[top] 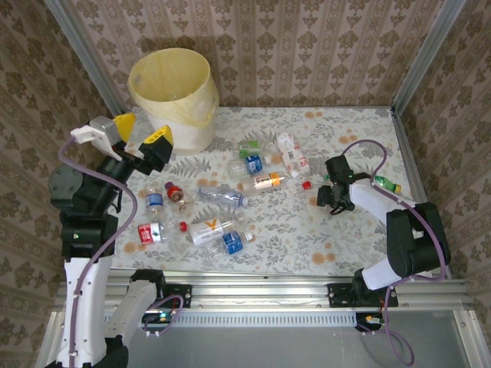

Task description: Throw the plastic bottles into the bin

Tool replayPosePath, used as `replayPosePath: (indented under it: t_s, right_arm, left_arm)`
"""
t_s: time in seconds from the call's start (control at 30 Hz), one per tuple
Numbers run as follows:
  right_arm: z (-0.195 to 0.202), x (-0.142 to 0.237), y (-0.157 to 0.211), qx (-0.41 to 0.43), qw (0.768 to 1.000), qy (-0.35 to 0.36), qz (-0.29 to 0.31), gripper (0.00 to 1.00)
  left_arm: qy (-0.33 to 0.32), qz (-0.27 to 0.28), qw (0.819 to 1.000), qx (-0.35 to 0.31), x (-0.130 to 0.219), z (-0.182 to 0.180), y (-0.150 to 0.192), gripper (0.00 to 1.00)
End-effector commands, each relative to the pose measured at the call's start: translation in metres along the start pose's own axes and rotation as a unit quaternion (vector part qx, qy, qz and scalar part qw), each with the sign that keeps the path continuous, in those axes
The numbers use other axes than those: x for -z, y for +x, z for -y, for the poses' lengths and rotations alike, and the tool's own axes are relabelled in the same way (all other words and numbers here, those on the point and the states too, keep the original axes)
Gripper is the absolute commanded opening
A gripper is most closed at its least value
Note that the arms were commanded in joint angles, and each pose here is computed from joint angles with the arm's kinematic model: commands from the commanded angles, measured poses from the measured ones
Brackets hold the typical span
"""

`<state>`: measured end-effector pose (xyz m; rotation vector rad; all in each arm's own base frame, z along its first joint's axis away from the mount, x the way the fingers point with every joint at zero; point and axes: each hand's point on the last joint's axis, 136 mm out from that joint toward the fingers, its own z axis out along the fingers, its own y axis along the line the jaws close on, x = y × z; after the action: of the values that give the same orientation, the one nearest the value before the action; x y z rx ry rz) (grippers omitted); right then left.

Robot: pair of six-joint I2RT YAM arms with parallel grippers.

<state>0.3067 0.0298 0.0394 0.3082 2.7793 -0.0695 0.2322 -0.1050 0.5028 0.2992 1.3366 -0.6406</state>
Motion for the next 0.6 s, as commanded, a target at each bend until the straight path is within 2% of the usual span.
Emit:
replayPosePath:
  t_s: [0.0, 0.17, 0.37, 0.57]
  right_arm:
    - [-0.002, 0.0, -0.005, -0.013, 1.0, -0.008, 0.004, 0.63]
    - [-0.006, 0.006, -0.006, -0.014, 1.0, -0.023, 0.013, 0.54]
    - [-0.017, 0.024, -0.011, -0.01, 0.997, -0.065, 0.037, 0.5]
    - [-0.029, 0.064, -0.022, 0.001, 0.988, -0.114, 0.108, 0.48]
  left_arm:
    - [0.01, 0.007, 1.0, 0.008, 0.0, 0.004, -0.003, 1.0]
    - [0.015, 0.003, 1.0, 0.017, -0.004, 0.004, -0.001, 1.0]
    - [0.019, 0.0, 0.999, 0.032, -0.009, 0.002, 0.007, 1.0]
    - [0.016, -0.035, 0.998, 0.057, -0.024, -0.001, 0.026, 1.0]
